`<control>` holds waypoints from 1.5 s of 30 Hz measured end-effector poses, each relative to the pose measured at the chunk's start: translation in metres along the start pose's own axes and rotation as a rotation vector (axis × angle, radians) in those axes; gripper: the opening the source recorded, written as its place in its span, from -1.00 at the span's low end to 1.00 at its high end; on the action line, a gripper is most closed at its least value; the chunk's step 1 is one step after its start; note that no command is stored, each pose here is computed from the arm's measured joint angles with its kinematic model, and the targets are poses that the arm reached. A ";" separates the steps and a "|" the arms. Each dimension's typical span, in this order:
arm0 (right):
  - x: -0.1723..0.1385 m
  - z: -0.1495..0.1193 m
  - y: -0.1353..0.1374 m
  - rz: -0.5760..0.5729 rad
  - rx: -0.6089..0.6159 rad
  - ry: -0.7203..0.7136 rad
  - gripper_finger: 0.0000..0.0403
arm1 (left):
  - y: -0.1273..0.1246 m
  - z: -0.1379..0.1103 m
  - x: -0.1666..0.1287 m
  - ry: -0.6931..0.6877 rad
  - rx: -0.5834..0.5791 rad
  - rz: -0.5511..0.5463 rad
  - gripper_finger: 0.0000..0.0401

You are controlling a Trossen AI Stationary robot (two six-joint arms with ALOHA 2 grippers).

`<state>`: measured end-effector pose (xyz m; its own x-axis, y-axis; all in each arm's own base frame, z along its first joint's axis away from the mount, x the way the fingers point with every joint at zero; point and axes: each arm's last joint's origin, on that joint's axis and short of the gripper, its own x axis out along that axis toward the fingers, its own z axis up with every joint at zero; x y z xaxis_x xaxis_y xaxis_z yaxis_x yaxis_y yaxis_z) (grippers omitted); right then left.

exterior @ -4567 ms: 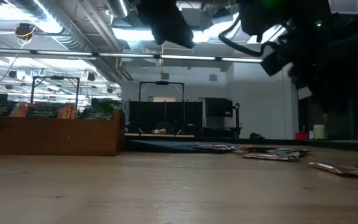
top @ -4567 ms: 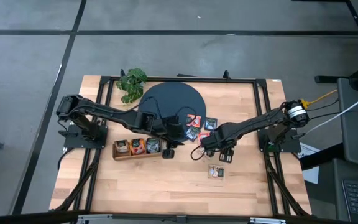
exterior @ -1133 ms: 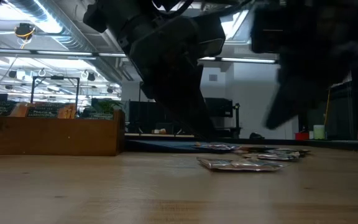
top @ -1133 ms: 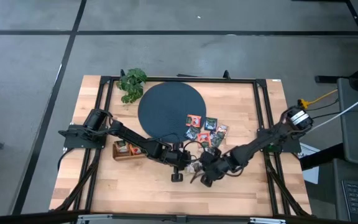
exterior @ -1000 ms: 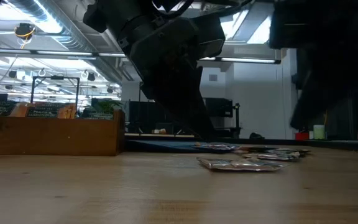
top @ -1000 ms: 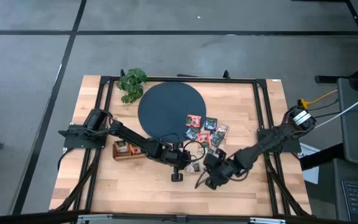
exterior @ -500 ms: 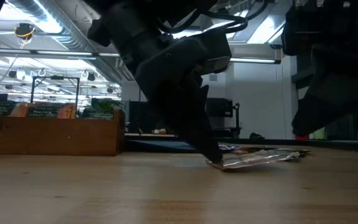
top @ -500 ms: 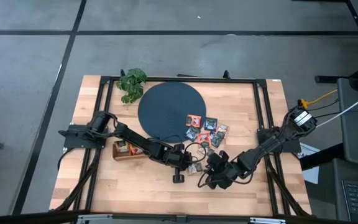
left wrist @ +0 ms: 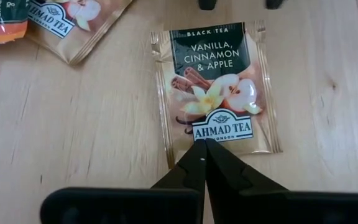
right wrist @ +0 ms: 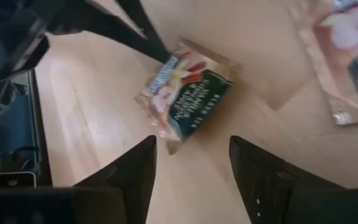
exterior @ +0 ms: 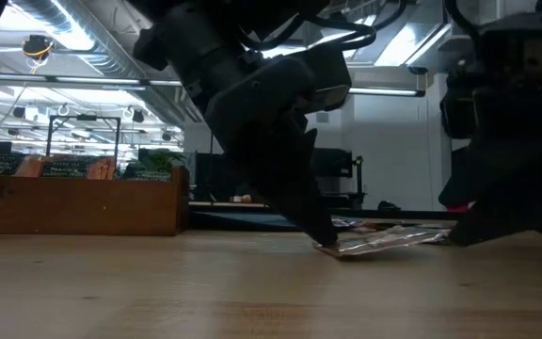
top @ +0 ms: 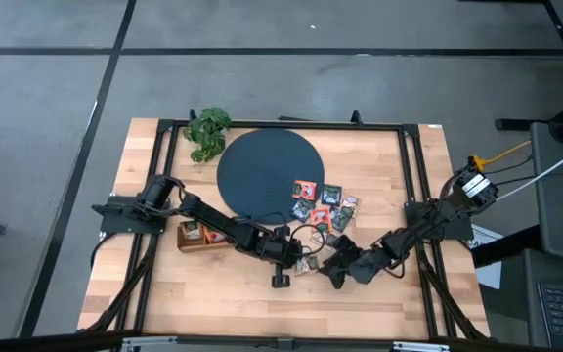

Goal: Pick & Place Tea
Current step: Put the brown tea bag into the left section of the wooden organizer

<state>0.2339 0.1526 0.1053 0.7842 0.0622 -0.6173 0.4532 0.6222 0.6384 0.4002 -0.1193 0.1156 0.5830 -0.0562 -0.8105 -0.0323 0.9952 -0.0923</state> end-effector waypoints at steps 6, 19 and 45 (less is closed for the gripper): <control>0.003 0.007 0.000 0.007 -0.001 -0.010 0.01 | -0.001 0.004 0.001 -0.049 0.005 0.004 -0.99; 0.008 0.017 -0.004 0.013 -0.001 0.043 -0.37 | -0.001 0.007 0.002 -0.110 -0.013 0.037 -0.99; 0.009 0.018 -0.006 -0.006 -0.155 0.046 -0.98 | -0.003 0.021 -0.030 -0.141 0.013 0.027 -0.86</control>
<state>0.2460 0.1350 0.1041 0.7597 0.0919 -0.6438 0.3839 0.7356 0.5581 0.4000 -0.1190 0.1526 0.6905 -0.0181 -0.7231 -0.0397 0.9972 -0.0628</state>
